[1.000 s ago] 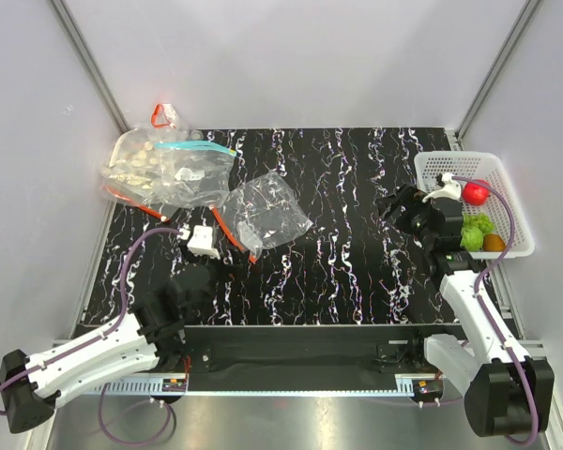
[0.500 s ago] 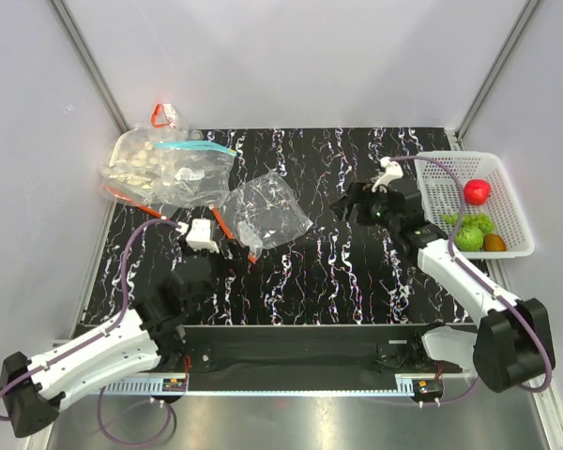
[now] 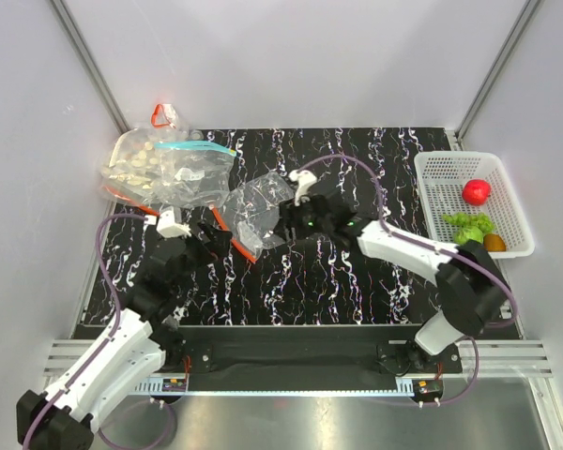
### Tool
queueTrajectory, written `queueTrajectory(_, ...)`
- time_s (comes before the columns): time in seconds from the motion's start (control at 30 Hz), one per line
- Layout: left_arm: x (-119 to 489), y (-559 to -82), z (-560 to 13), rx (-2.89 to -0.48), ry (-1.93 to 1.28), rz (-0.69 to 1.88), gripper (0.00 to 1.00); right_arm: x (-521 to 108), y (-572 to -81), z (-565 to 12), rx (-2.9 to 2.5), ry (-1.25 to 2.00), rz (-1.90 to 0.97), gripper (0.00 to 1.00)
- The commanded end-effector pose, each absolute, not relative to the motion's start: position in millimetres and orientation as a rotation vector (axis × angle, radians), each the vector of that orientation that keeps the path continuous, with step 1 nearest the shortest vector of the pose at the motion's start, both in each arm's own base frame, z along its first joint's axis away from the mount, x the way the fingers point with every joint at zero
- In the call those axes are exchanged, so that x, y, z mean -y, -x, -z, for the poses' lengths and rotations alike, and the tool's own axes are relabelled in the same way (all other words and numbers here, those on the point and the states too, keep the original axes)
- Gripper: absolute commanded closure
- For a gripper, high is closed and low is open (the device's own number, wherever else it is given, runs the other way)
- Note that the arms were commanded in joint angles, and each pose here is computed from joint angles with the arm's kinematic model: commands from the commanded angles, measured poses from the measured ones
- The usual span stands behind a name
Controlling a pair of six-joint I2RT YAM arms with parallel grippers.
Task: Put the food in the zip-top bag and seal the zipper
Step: Pick up the zipper food storage bag at the center of the board.
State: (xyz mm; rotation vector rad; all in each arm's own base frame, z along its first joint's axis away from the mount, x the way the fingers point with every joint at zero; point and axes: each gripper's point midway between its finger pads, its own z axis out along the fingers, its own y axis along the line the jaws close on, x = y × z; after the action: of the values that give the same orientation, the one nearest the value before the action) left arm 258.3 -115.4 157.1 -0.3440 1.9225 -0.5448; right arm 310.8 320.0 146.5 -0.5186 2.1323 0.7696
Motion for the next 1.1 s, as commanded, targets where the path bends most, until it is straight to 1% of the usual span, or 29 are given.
queueTrajectory(0.0, 118.0, -254.7, -167.3, -1.886, 0.425, 0.657, 0.01, -352.2, -310.0, -149.9, -2.097, 0.637, -0.7, 0.36)
queueTrajectory(0.1, 111.6, -252.1, -174.0, -1.866, 0.489, 0.676, 0.01, -380.3, -306.5, -141.0, -2.098, 0.711, -0.69, 0.36)
queueTrajectory(0.2, 102.9, -251.7, -175.3, -1.868, 0.548, 0.655, 0.01, -404.9, -309.6, -137.3, -2.086, 0.747, -0.69, 0.39)
queueTrajectory(0.23, 100.1, -251.0, -172.8, -1.878, 0.564, 0.642, 0.01, -409.7, -310.7, -125.5, -2.105, 0.762, -0.681, 0.4)
queueTrajectory(0.37, 86.5, -254.3, -170.3, -1.882, 0.625, 0.621, 0.01, -427.1, -312.2, -112.2, -2.118, 0.81, -0.66, 0.44)
queueTrajectory(0.4, 84.6, -255.0, -167.4, -1.89, 0.634, 0.62, 0.01, -433.4, -314.3, -116.9, -2.104, 0.818, -0.664, 0.44)
queueTrajectory(0.47, 80.4, -256.6, -164.0, -1.896, 0.657, 0.641, 0.01, -438.9, -311.1, -104.2, -2.122, 0.86, -0.646, 0.45)
queueTrajectory(0.5, 79.4, -257.0, -159.3, -1.906, 0.662, 0.646, 0.01, -440.9, -311.4, -101.8, -2.125, 0.868, -0.639, 0.45)
queueTrajectory(0.57, 73.2, -259.3, -157.0, -1.896, 0.688, 0.656, 0.01, -446.7, -310.9, -95.8, -2.132, 0.887, -0.618, 0.41)
queueTrajectory(0.7, 72.5, -259.2, -152.1, -1.904, 0.684, 0.675, 0.01, -453.6, -313.3, -87.3, -2.141, 0.912, -0.595, 0.37)
queueTrajectory(1.0, 69.5, -258.9, -152.9, -1.896, 0.666, 0.654, 0.01, -455.6, -310.8, -50.5, -2.191, 0.964, -0.506, 0.37)
queueTrajectory(1.03, 69.3, -259.0, -153.9, -1.892, 0.661, 0.652, 0.01, -454.4, -311.7, -48.6, -2.196, 0.962, -0.499, 0.39)
queueTrajectory(1.07, 68.8, -258.8, -154.2, -1.891, 0.659, 0.65, 0.01, -454.3, -312.0, -47.2, -2.196, 0.963, -0.496, 0.46)
